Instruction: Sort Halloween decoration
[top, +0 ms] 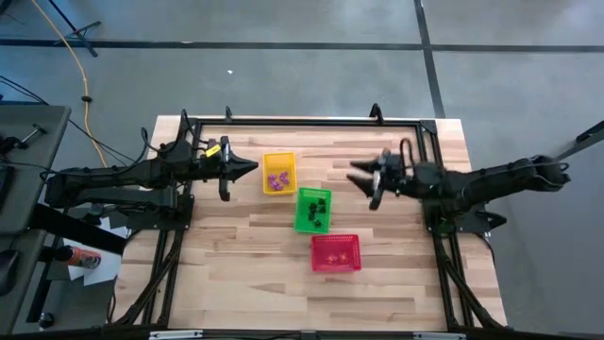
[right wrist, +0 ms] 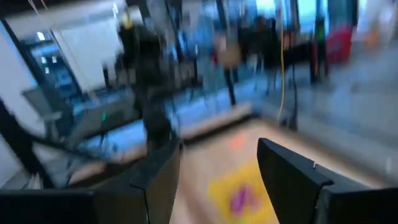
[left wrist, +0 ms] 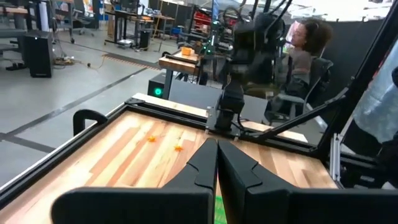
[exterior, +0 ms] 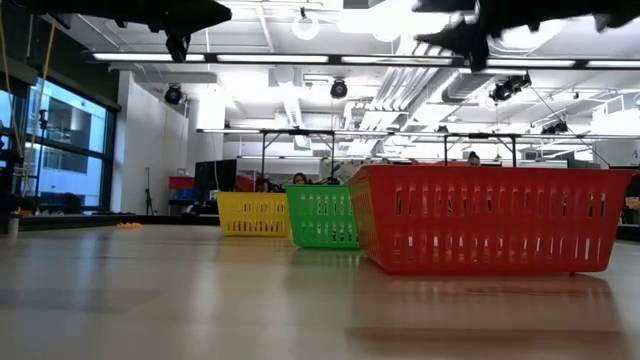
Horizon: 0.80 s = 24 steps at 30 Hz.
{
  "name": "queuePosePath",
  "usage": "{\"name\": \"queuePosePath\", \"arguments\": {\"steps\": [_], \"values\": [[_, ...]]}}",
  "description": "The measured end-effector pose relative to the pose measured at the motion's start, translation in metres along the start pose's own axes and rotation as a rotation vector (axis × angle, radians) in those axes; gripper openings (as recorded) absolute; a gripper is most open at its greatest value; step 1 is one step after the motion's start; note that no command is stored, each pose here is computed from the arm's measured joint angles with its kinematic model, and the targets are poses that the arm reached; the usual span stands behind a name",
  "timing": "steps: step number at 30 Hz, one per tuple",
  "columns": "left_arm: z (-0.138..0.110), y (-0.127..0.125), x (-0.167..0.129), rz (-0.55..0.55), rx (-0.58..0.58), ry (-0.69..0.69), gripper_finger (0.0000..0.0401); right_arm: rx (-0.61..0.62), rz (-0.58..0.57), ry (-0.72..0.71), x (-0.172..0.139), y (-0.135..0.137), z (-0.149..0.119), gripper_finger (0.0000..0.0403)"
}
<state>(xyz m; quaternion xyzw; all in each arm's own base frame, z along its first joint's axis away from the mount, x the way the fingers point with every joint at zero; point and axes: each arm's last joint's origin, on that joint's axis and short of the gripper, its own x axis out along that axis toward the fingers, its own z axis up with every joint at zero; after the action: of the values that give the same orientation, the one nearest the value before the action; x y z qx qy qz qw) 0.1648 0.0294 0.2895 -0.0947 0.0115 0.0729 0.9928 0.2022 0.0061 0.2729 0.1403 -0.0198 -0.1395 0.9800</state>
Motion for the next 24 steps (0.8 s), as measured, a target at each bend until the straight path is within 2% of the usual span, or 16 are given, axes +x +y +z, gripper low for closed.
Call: {"name": "queuePosePath", "arguments": {"steps": [2,4,11,14,19,20,24], "values": [[0.0,0.0,0.0,0.001,-0.025,-0.002,0.0,-0.053,0.003,-0.073,0.003,0.0,0.019,0.0209],[0.0,0.0,0.0,0.002,-0.047,-0.002,0.0,-0.106,0.018,-0.077,0.006,-0.002,0.031,0.0209],[0.0,0.0,0.0,0.003,-0.048,-0.002,0.0,-0.184,0.132,0.085,0.011,-0.006,0.044,0.0199],[0.0,0.0,0.0,0.003,-0.048,-0.001,0.0,-0.224,0.159,0.094,0.011,-0.005,0.045,0.0153],[0.0,0.0,0.0,0.003,-0.048,-0.001,0.0,-0.229,0.165,0.095,0.011,-0.005,0.044,0.0021],[0.0,0.0,0.0,0.003,-0.048,-0.001,0.0,-0.23,0.167,0.095,0.011,-0.005,0.044,0.0012],[0.0,0.0,0.0,0.003,-0.047,-0.001,0.0,-0.223,0.167,0.096,0.011,-0.005,0.045,0.0028]]}}
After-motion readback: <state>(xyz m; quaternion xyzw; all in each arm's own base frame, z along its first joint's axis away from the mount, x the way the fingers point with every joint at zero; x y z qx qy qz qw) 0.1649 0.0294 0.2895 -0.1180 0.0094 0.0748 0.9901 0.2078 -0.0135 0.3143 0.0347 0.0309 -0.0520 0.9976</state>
